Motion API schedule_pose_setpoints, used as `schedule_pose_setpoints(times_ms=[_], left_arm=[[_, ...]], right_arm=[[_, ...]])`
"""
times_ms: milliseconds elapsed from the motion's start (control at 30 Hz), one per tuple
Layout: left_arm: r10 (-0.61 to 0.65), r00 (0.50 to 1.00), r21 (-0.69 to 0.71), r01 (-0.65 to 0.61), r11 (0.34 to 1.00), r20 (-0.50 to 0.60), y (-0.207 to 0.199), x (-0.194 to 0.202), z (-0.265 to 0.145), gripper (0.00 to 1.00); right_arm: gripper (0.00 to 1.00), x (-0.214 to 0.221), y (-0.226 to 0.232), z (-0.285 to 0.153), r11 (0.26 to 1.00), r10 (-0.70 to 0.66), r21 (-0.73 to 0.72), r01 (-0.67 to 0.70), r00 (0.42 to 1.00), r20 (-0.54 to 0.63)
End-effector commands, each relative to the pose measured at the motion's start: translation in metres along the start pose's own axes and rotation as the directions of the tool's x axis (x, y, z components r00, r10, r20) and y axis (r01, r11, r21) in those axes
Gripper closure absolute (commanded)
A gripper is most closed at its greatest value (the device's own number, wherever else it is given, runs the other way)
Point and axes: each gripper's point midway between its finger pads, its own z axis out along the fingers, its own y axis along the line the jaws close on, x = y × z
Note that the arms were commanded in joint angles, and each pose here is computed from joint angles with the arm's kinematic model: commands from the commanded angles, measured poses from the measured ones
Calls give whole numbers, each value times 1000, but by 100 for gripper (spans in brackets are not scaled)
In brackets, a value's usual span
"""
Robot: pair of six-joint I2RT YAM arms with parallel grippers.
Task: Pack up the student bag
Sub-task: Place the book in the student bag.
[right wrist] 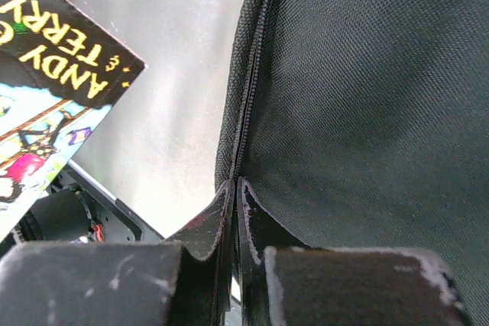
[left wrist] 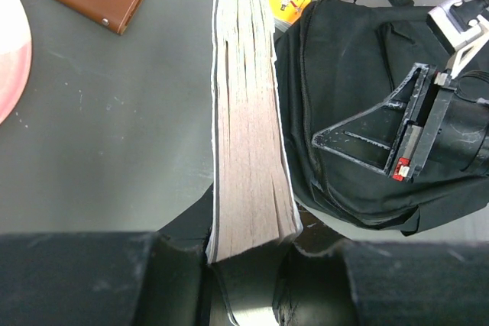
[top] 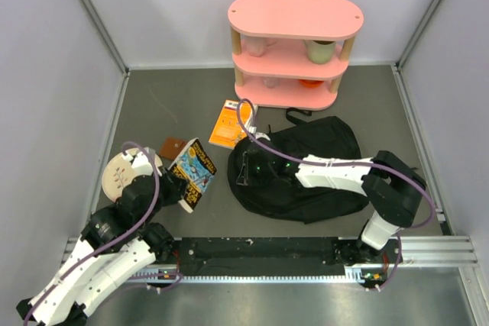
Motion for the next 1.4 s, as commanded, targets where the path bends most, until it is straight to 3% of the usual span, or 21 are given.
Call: schedule_pose_setpoints(times_ms=[0,333,600,1000,1133,1233,1367], left_arm=[[-28,997,121,20,992,67,-30,-20,1,100],[50,998,354,-63,933,46,-85,-24,-2,100],[31,999,411,-10,911,-42,-102,-2,17,100],[-59,980,548,157,822,-191,-133,34,43,100],[-87,980,628,182,757,-180,-151,26,48,100],[-111,962,629,247,737,-248,-150,33,56,100],[-180,944,688,326,648,-278,-160,23,57,100]], right_arm=[[100,-32,18,-29,999,-27,-24,31,988,150],[100,-59,-17,-96,994,66,57,-95,918,390],[100,-82,-16,-167,989,147,-74,-128,803,578],[100,-89,19,-205,976,138,-220,-3,789,599],[100,-93,27,-214,972,131,-235,18,788,602],[100,-95,29,-218,971,131,-236,22,783,608],[100,-96,27,-221,974,128,-227,19,779,614]])
